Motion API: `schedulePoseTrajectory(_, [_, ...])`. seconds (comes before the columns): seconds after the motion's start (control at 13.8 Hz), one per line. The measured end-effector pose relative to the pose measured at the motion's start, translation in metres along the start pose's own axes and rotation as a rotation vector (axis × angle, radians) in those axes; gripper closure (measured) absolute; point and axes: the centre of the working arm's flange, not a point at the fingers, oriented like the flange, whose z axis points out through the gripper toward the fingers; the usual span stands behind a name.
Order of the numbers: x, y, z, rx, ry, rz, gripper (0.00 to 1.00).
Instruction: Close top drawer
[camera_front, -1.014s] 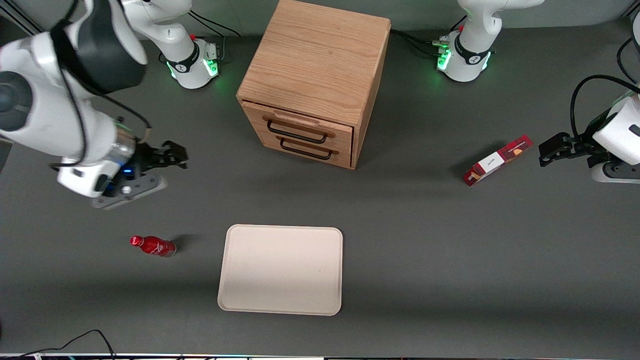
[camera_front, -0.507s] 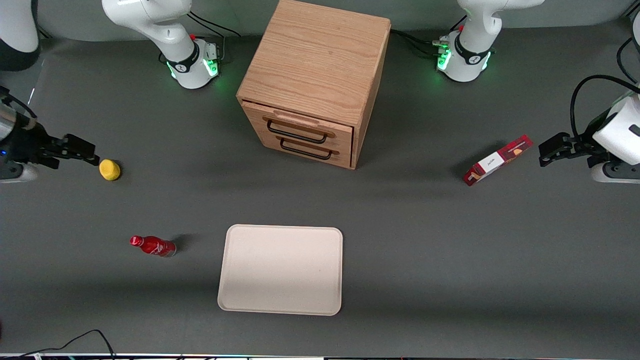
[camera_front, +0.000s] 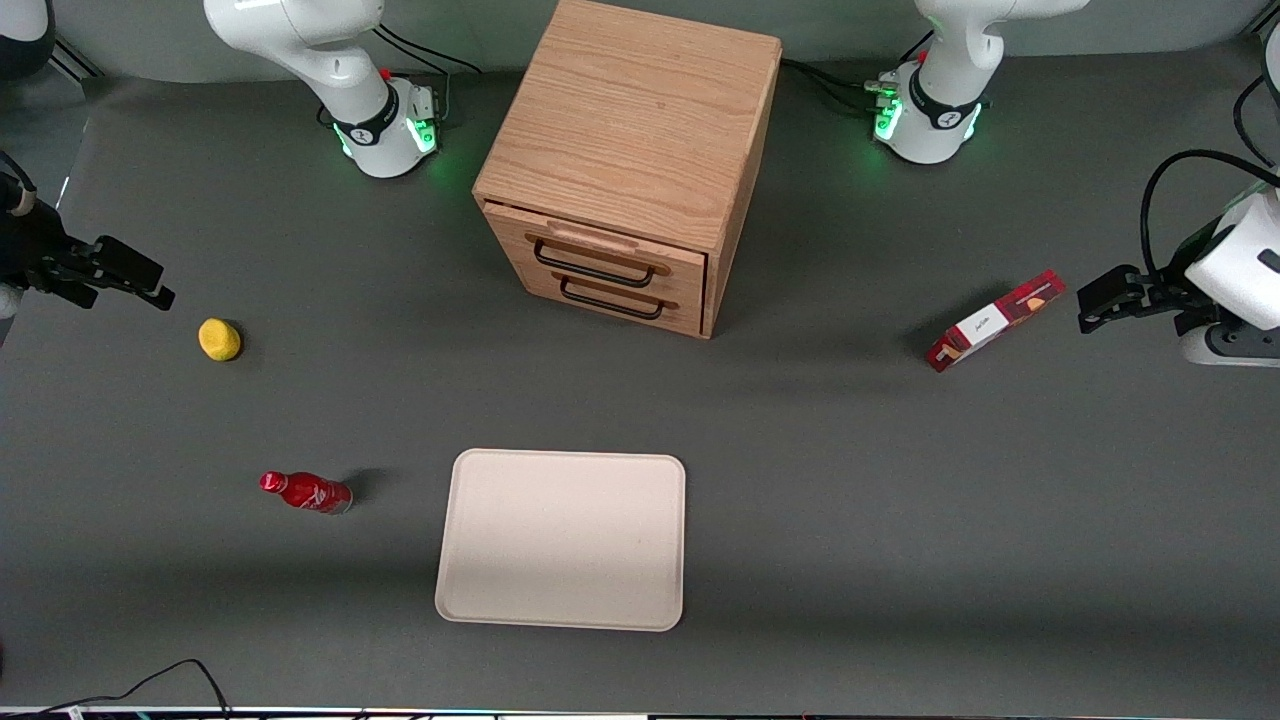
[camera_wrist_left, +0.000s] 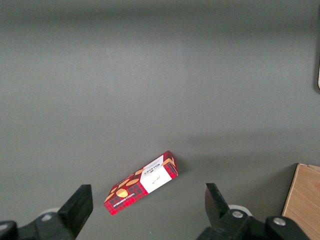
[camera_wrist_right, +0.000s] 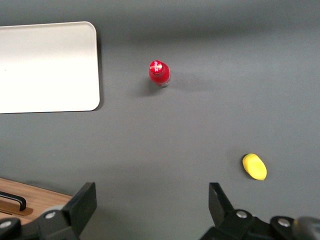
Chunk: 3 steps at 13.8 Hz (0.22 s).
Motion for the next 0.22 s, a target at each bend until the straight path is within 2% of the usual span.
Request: schedulePoseTrajectory(0.22, [0.0003, 0.0001, 0.0, -0.018, 0.003, -0.005, 0.0])
